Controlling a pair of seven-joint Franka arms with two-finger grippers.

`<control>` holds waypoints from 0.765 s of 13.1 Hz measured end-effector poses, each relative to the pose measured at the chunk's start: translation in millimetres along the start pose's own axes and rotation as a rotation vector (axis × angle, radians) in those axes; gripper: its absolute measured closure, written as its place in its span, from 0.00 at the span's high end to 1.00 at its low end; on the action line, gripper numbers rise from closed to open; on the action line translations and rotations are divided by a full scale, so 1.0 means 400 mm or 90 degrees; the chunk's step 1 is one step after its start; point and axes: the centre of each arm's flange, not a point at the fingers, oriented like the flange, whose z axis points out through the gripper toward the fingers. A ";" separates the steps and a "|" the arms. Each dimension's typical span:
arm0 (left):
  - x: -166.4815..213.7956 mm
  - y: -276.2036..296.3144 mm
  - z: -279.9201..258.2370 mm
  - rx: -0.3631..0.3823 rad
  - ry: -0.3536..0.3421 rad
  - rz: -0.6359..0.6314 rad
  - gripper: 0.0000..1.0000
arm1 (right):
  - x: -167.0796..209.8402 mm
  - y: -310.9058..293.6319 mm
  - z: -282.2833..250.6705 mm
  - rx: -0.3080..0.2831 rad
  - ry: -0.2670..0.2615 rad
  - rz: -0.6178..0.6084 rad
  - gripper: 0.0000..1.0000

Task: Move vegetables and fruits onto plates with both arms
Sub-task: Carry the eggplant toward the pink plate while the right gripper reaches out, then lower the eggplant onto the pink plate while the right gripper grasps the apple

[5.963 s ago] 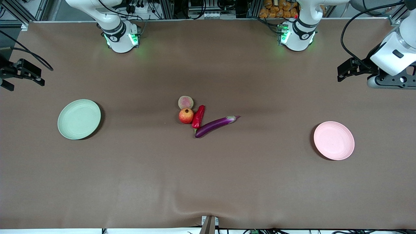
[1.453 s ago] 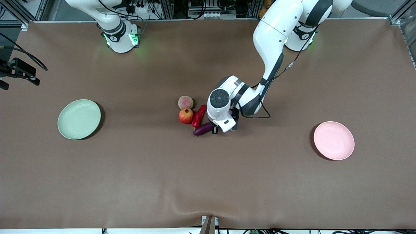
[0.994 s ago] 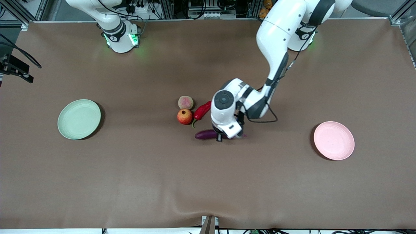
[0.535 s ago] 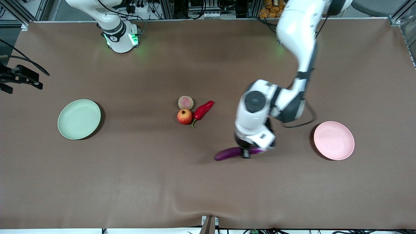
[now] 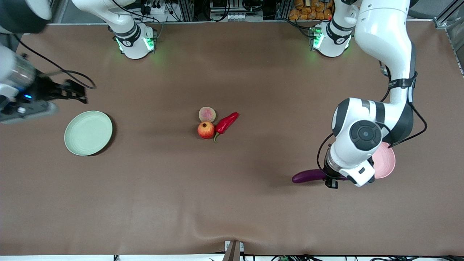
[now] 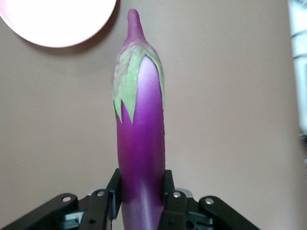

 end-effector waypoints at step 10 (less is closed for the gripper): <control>0.184 -0.196 0.101 0.099 -0.006 0.253 0.37 | 0.208 -0.508 0.452 0.020 -0.050 0.207 1.00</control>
